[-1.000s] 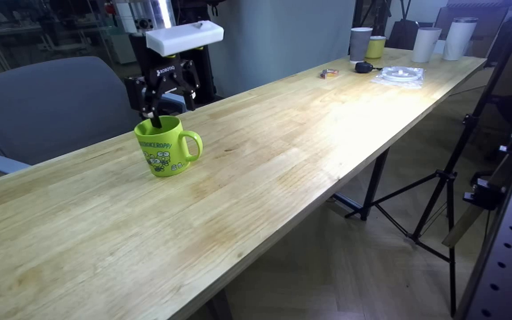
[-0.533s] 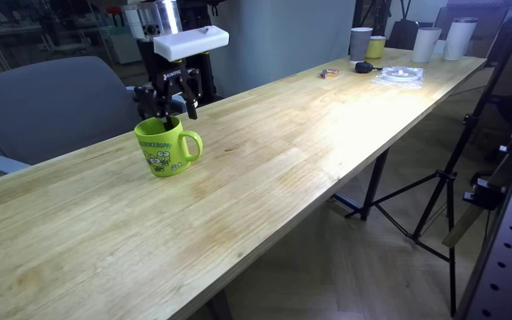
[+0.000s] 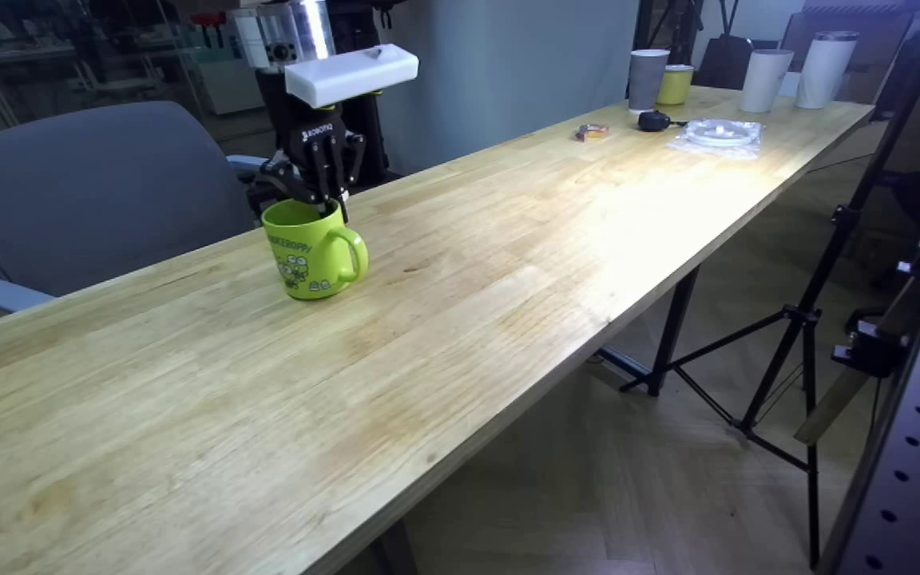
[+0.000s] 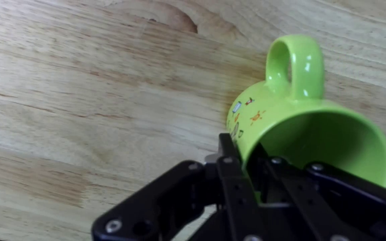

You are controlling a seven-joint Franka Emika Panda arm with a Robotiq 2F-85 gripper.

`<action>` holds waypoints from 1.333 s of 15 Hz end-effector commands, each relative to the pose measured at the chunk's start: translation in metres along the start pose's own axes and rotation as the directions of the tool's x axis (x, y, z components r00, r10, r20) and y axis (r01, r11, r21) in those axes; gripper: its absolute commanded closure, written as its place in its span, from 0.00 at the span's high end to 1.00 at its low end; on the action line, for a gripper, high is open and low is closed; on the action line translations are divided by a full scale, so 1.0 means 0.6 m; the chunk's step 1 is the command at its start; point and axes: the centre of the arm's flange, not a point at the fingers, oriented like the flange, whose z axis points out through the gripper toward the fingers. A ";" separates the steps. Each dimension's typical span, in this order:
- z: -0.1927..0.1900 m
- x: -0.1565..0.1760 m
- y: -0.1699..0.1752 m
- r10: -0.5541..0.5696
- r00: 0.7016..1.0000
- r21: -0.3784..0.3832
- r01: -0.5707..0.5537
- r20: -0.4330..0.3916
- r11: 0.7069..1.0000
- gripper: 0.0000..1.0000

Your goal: Move the yellow mug forwards

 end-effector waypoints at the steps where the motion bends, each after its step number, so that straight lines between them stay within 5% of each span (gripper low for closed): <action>1: -0.007 0.007 0.021 0.042 0.999 -0.015 -0.042 0.009 0.999 0.00; 20: -0.109 0.056 0.035 0.058 0.998 -0.041 -0.059 -0.025 0.997 0.02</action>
